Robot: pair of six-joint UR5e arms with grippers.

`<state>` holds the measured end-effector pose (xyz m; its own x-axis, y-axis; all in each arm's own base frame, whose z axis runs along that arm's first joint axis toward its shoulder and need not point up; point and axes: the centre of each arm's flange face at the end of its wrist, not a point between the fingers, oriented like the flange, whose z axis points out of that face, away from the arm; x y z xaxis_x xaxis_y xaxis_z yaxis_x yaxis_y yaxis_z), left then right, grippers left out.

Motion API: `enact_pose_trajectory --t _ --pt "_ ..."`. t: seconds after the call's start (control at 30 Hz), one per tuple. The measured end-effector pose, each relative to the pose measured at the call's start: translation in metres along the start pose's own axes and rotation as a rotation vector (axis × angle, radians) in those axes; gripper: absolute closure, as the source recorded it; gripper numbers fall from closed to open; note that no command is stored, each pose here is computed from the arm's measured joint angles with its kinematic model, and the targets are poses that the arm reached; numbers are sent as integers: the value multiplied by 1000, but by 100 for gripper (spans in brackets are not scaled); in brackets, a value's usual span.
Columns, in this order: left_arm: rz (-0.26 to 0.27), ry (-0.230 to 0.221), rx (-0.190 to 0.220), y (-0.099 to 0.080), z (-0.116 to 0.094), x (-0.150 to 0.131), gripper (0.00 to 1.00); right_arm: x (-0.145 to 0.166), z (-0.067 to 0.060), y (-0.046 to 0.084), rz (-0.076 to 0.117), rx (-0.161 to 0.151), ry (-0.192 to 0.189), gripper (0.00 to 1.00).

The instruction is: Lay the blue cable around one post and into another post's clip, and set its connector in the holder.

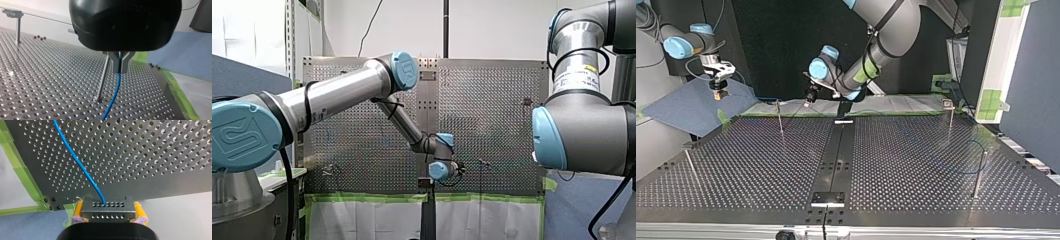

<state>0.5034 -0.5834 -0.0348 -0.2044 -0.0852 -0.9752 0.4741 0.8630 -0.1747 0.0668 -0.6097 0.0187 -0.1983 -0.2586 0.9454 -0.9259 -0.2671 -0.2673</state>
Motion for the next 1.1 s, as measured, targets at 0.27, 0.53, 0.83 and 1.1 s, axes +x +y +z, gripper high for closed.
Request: enact_pose_trajectory --t 0.27,0.53,0.83,1.1 --pt "-14 -8 -8 6 8 -1 99 0 0 0 1 1 2 100" --pt "-18 -6 -12 10 10 -2 99 1 1 0 8 0 9 100" --pt "-19 1 3 10 10 -1 99 2 1 1 11 -3 13 100" --pt "-28 2 9 11 10 0 99 2 2 0 10 -2 14 100"
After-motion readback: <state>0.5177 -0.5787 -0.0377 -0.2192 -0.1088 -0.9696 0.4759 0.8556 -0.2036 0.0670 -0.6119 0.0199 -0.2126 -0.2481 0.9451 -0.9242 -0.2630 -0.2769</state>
